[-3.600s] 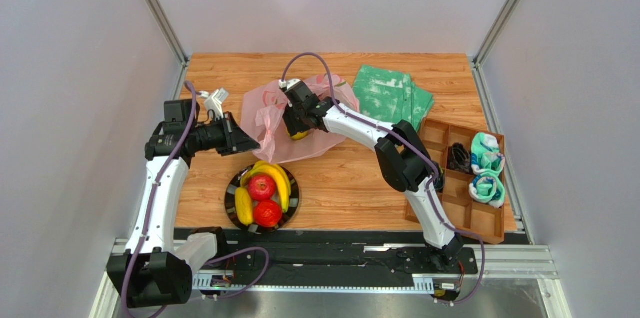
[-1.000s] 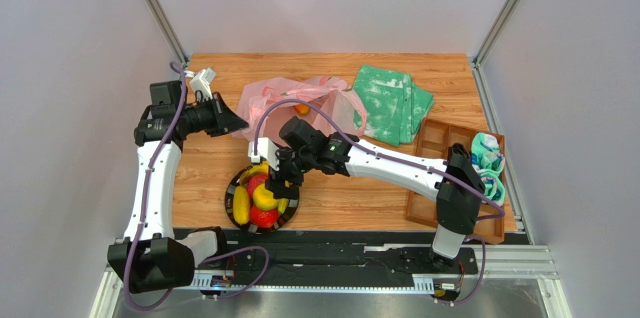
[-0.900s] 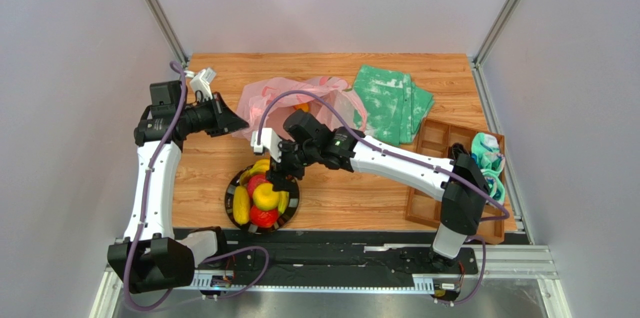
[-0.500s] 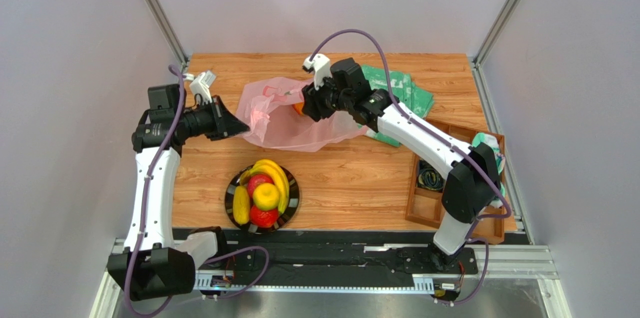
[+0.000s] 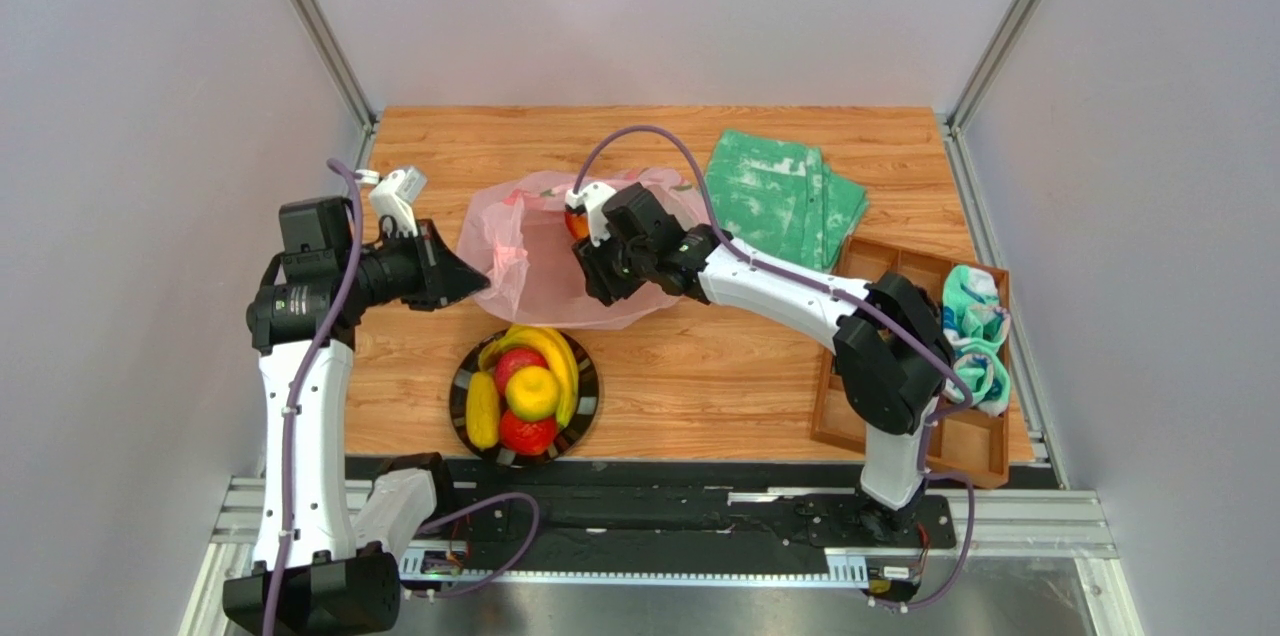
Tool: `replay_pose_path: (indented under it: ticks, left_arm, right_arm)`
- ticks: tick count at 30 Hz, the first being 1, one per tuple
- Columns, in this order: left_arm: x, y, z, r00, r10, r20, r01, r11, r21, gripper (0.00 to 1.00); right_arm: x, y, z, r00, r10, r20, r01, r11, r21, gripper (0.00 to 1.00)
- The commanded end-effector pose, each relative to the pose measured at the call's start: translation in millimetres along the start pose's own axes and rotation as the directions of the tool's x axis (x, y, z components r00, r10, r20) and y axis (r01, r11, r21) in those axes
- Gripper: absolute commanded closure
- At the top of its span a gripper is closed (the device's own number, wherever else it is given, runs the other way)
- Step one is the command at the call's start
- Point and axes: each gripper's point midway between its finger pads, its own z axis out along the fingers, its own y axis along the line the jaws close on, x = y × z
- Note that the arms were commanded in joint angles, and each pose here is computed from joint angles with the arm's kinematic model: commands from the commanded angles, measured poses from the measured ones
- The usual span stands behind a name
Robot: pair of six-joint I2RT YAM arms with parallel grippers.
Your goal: Take the fake fruits out of the plastic bag
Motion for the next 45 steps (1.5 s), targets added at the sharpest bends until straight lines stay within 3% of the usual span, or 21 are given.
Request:
replay_pose_path:
  ticks: [1,3,7,8,18,25,32,41,43,45]
  left_arm:
    - [10.2,-13.4,-7.3,0.998,0.057,-0.010,-0.056,0.996,0.063,1.00]
    - [18.6,-20.0,-10.1,0.998,0.052,-0.036,-0.048,0.994,0.095,1.00]
    - [29.9,-30.7,-20.7,0.994,0.097,-0.058,-0.089,0.989,0.118,1.00]
    - [32.4,-31.9,-22.8,0.993,0.104,-0.061,-0.097,0.989,0.115,1.00]
    - [45.2,-48.6,-38.7,0.990,0.130,-0.052,-0.122,0.985,0.124,1.00]
    - [55.5,-51.5,-38.6,0.991,0.106,-0.077,-0.093,0.984,0.150,1.00]
    - [56.2,-47.7,-34.9,0.993,0.078,-0.087,-0.065,0.987,0.145,1.00]
    - [62.1,-45.3,-34.3,0.993,0.059,-0.100,-0.045,0.990,0.136,1.00]
    - [64.3,-43.7,-32.5,0.993,0.045,-0.107,-0.030,0.990,0.134,1.00]
    - [64.2,-42.9,-31.4,0.994,0.041,-0.102,-0.027,0.991,0.133,1.00]
  right_arm:
    - [-72.5,-32.7,-3.2,0.982,0.020,0.189,-0.048,0.988,0.145,0.57]
    - [-74.2,-32.8,5.7,0.980,0.033,0.195,-0.065,0.985,0.161,0.52]
    - [-73.1,-39.5,25.7,0.979,0.039,0.198,-0.092,0.960,0.264,0.22]
    - [-70.8,-38.0,34.1,0.981,0.037,0.190,-0.088,0.959,0.270,0.20]
    - [-57.8,-41.6,68.2,0.985,0.068,0.160,-0.115,0.945,0.307,0.18]
    - [-59.8,-24.7,89.7,0.985,0.070,0.156,-0.105,0.969,0.226,0.08]
    - [-49.1,0.4,116.9,0.992,0.063,0.110,-0.073,0.993,0.094,0.09]
    - [-58.7,7.7,136.1,0.988,0.039,0.147,-0.047,0.997,0.056,0.34]
    - [-66.1,15.4,136.7,0.986,0.017,0.168,-0.020,1.000,0.017,0.33]
    - [-70.8,21.6,140.2,0.983,0.004,0.183,0.000,1.000,-0.018,0.24]
